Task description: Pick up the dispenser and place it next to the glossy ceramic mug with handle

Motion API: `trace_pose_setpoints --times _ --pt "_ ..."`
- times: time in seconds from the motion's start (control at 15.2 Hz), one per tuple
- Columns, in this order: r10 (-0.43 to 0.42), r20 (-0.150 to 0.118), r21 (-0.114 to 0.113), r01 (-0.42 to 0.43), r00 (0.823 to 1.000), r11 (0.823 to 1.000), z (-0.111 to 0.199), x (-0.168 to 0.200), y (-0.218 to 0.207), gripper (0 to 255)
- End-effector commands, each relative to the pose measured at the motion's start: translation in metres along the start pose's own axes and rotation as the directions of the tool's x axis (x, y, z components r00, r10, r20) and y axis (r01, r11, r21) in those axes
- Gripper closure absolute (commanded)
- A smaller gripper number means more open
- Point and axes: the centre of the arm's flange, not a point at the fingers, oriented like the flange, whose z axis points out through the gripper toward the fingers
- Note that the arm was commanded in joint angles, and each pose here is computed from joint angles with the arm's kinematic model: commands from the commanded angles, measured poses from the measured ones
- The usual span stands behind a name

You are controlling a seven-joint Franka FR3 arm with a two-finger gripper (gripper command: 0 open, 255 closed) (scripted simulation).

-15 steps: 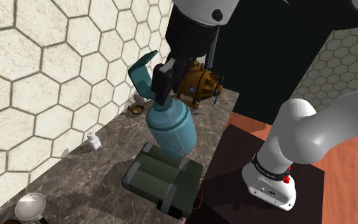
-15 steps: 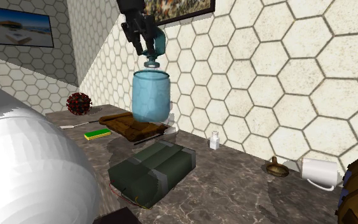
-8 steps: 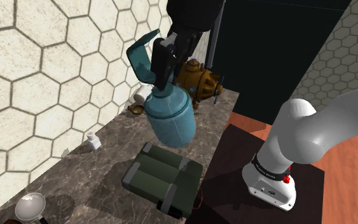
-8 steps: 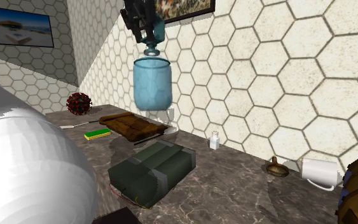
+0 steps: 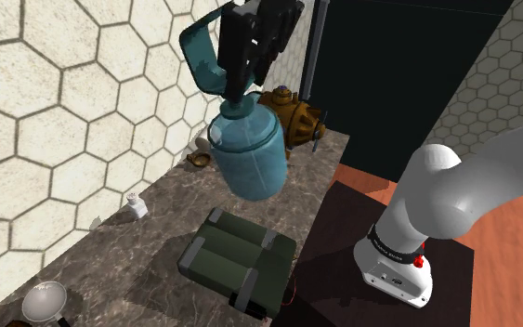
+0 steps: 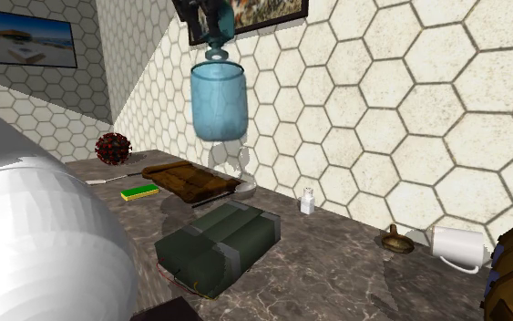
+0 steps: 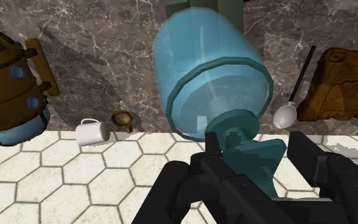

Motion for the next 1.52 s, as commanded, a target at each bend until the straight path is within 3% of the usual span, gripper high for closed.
trace_pose_setpoints --times 0.0,0.59,1.45 --pt "0.000 -0.001 0.000 0.000 1.000 1.000 -0.011 0.003 0.000 255" --pt "0.000 -0.001 0.000 0.000 1.000 1.000 -0.053 0.017 0.000 255" --pt "0.000 -0.001 0.000 0.000 1.000 1.000 0.062 0.117 0.079 255"
